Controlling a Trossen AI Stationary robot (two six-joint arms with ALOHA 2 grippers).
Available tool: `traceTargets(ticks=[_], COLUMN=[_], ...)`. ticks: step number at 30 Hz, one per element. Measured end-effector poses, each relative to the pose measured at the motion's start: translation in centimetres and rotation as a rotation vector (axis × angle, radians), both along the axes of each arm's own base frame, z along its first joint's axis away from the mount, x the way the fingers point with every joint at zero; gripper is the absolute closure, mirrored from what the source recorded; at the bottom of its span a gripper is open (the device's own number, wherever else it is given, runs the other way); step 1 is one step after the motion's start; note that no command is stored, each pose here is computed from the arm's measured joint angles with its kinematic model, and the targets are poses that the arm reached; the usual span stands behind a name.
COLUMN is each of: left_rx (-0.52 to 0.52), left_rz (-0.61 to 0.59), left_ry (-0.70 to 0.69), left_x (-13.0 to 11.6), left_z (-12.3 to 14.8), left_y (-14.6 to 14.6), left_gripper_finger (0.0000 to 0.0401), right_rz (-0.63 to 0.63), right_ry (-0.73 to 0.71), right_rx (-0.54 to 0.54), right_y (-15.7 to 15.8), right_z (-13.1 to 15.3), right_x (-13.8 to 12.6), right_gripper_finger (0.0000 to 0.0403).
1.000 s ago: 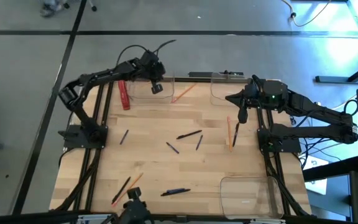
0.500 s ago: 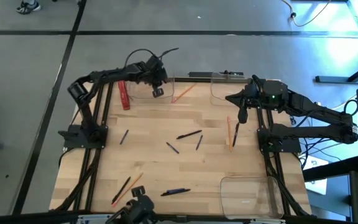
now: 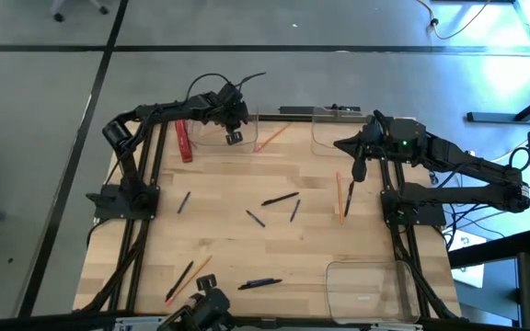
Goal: Sort crayons/erasers/pens/pencils in bins
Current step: Put the yellow pencil into the top left transparent bin, then put the black pen into the top right transparent bin
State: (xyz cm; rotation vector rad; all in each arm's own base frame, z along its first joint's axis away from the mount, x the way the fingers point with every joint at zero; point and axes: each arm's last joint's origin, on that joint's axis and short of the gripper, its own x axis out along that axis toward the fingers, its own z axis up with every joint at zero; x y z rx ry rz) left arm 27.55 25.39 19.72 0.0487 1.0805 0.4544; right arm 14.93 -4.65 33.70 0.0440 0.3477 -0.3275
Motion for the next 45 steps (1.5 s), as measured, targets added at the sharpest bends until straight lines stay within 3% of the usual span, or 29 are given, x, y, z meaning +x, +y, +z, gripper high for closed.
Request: traceTargets(ticks=[13,19,25,31,35,40,45], left_rx=[-0.006,-0.009,0.044,0.105,0.102,0.009,-0.049], left_rz=[0.011,0.02,0.1,0.09,0.016,-0.063,-0.068], left_ry=[-0.004,-0.012,-0.117,-0.348,-0.471,-0.503,-0.459], left_x=[0.0,0.0,-0.6,-1.5,-2.2,-3.1,-3.0], left_z=[0.0,0.2,4.1,11.2,14.8,16.5,16.3], left_y=[0.0,-0.1,-1.5,-6.3,-10.9,-16.6,-21.2], left_gripper_finger=[0.0321,0.0318,0.0317,0.0316,0.0316,0.0316,0.0318], right_rz=[0.002,0.014,0.06,0.077,0.15,0.193,0.263], right_ry=[0.001,-0.001,0.014,0.024,0.051,0.149,0.318], right_rx=[-0.003,0.002,-0.046,-0.065,-0.056,-0.03,-0.015], right_y=[0.0,0.0,0.1,0.1,0.1,-0.3,-0.6], right_z=[0.0,0.0,0.0,-0.1,-0.5,-0.8,0.5], right_x=[0.0,0.0,0.0,0.2,0.9,2.4,4.3], right_gripper_finger=[0.0388,0.0388,0.0388,0.0398,0.0399,0.0401,0.0401])
